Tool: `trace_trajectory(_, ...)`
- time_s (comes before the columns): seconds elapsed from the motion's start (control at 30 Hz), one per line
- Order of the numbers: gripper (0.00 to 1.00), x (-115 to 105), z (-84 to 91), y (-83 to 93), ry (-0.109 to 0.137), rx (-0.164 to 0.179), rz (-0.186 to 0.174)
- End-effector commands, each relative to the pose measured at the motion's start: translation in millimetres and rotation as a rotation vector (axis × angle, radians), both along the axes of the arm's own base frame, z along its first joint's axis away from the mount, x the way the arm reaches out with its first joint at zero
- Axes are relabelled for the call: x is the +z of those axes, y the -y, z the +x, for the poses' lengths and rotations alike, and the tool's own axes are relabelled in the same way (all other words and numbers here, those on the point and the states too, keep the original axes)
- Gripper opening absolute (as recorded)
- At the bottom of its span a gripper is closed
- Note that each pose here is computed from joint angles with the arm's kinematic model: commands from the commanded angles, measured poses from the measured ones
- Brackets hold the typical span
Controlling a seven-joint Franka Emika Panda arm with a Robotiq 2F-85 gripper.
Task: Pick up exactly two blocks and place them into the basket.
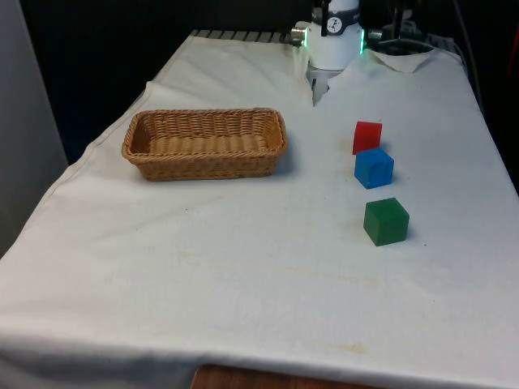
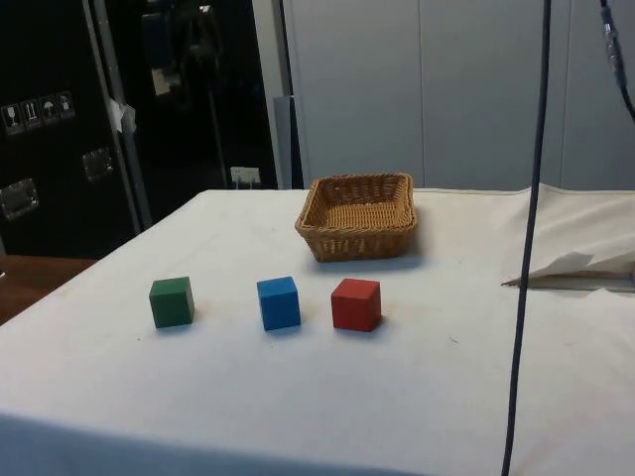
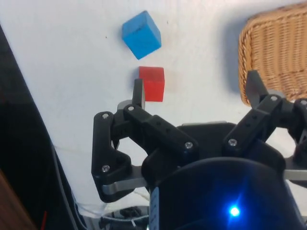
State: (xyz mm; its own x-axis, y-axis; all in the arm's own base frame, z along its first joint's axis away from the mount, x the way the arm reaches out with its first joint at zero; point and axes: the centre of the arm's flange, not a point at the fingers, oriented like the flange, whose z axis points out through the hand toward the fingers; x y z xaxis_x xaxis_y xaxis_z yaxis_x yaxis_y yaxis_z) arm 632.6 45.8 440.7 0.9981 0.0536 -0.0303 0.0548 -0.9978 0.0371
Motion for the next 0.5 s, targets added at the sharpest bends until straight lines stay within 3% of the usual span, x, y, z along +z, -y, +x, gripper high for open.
trace_trajectory(0.0,1.00,-2,0.3,-1.2,0.004,0.006,0.000)
trace_trajectory(0.03,1.00,-3,0.8,-3.3,0.021,0.016,0.003)
trace_trajectory(0.3,1.00,-18,8.8,-13.8,0.065,0.048,0.005)
trace_trajectory(0.33,1.00,-15,5.2,-11.0,0.056,0.045,0.004)
trace_trajectory(0.47,1.00,-26,19.9,-19.3,0.091,0.053,0.003)
